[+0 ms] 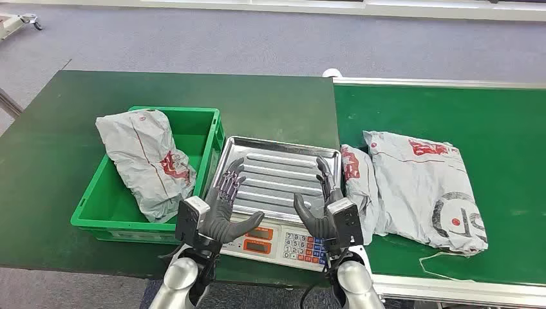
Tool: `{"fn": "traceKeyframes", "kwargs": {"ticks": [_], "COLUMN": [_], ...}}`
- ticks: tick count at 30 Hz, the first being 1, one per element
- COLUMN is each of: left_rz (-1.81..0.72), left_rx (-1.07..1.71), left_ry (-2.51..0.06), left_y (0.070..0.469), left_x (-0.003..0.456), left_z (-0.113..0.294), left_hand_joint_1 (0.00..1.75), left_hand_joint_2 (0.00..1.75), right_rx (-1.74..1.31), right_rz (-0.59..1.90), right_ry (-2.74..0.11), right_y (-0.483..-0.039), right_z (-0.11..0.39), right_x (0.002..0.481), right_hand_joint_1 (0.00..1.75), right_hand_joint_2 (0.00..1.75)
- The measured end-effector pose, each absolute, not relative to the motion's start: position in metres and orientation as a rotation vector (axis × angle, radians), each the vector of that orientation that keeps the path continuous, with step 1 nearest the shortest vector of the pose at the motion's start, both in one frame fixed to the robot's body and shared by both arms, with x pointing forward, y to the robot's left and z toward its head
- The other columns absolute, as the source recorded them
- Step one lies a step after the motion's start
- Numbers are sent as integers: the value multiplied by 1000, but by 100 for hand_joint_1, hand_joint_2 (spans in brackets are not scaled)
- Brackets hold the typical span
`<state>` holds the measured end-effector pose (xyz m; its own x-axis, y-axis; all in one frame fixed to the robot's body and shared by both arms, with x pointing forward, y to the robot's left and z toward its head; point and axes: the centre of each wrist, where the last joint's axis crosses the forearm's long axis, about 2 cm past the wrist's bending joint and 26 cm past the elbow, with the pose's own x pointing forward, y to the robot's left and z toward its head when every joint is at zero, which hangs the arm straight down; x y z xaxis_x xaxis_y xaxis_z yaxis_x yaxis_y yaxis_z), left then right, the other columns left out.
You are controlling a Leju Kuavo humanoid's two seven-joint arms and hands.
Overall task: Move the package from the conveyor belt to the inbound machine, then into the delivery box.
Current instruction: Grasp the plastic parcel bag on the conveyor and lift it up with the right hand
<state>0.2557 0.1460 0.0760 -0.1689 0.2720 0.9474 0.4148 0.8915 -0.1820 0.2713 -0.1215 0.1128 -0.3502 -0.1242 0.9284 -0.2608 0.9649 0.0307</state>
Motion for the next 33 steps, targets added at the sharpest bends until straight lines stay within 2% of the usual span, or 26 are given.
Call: {"fn": "traceKeyframes", "kwargs": {"ticks": [17, 21, 26, 33], "left_rz": [-138, -139, -139, -137], "left_rx": [-521, -521, -521, -522], "left_ry": [-1770, -1771, -1770, -1770], "left_y": [146, 146, 146, 146], "left_x": [256, 256, 256, 256], "left_z": [76, 76, 76, 76], "left_hand_joint_1": [0, 0, 0, 0], "left_hand_joint_2": [175, 175, 175, 175], "right_rx": [273, 186, -55, -446], "right_rz": [148, 144, 132, 154], "right_ry": [-1936, -1950, -1957, -1906], "right_y": [-121, -126, -154, -218], "right_z": [114, 115, 117, 114], "right_x": [273, 276, 294, 333], "right_hand_joint_1": [0, 0, 0, 0], "right_hand_joint_2": [175, 175, 175, 175]}}
